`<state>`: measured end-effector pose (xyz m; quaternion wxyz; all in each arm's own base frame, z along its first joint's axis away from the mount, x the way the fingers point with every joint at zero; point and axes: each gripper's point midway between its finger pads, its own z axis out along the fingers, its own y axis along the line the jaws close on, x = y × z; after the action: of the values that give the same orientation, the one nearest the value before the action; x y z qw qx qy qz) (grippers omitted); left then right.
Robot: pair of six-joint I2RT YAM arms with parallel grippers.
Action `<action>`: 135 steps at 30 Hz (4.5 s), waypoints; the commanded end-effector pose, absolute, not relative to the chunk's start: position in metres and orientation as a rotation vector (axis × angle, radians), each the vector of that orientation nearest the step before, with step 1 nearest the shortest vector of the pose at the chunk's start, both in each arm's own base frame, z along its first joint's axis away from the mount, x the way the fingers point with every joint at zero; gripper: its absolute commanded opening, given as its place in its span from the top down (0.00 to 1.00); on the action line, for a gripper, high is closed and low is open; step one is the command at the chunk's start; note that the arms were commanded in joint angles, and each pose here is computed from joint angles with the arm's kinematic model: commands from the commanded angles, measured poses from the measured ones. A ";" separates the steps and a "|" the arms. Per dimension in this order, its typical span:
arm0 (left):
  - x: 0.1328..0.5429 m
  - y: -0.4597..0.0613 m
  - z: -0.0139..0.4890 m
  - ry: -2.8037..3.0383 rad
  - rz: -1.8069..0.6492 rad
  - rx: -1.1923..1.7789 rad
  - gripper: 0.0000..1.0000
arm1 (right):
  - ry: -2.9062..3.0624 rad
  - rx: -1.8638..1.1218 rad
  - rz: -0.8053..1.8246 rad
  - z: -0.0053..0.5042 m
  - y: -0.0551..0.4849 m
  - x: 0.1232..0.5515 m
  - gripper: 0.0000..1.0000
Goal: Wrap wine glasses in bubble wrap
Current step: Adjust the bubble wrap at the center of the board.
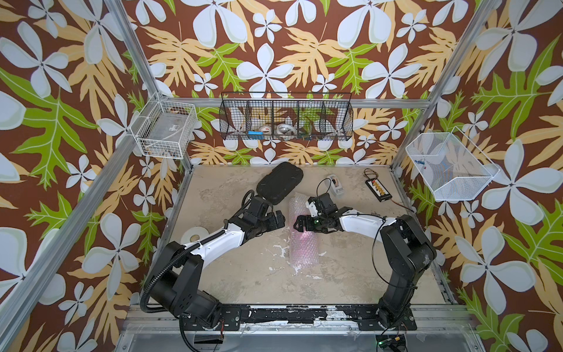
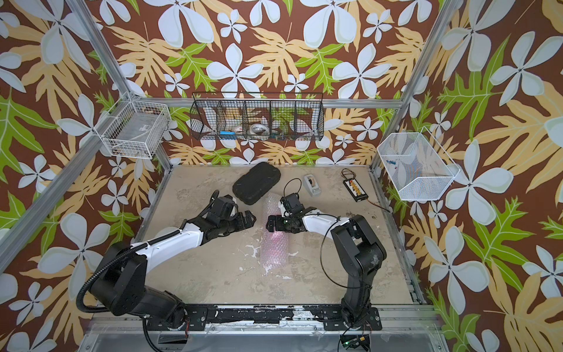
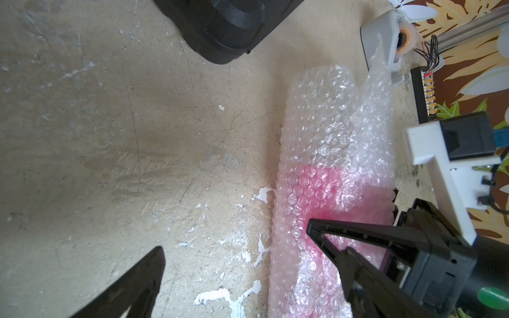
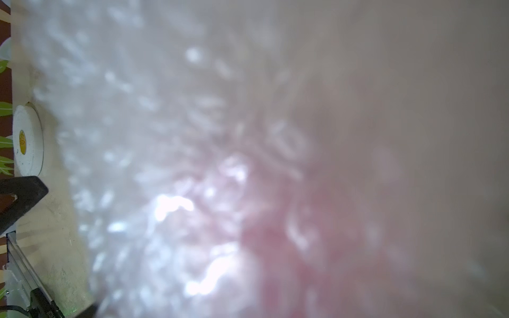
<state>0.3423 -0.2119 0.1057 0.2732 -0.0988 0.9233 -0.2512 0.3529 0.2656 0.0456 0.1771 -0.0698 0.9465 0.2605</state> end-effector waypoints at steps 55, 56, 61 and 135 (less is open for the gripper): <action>0.395 -0.229 0.157 2.297 -0.767 -0.196 0.03 | 1.433 -0.258 0.218 0.206 0.208 0.329 0.04; 0.395 -0.231 0.157 2.298 -0.773 -0.188 0.04 | 1.443 -0.260 0.220 0.203 0.208 0.329 0.03; 0.392 -0.236 0.159 2.293 -0.786 -0.158 0.04 | 1.480 -0.285 0.258 0.195 0.214 0.327 0.01; 0.301 -0.308 0.226 2.346 -1.195 0.358 0.05 | 2.044 -0.081 0.592 0.215 0.124 0.252 0.20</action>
<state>0.2969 -0.3010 0.2161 0.2314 0.1326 0.8679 -0.4192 0.2404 0.1263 0.2022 0.4582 -0.0477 0.8552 0.2373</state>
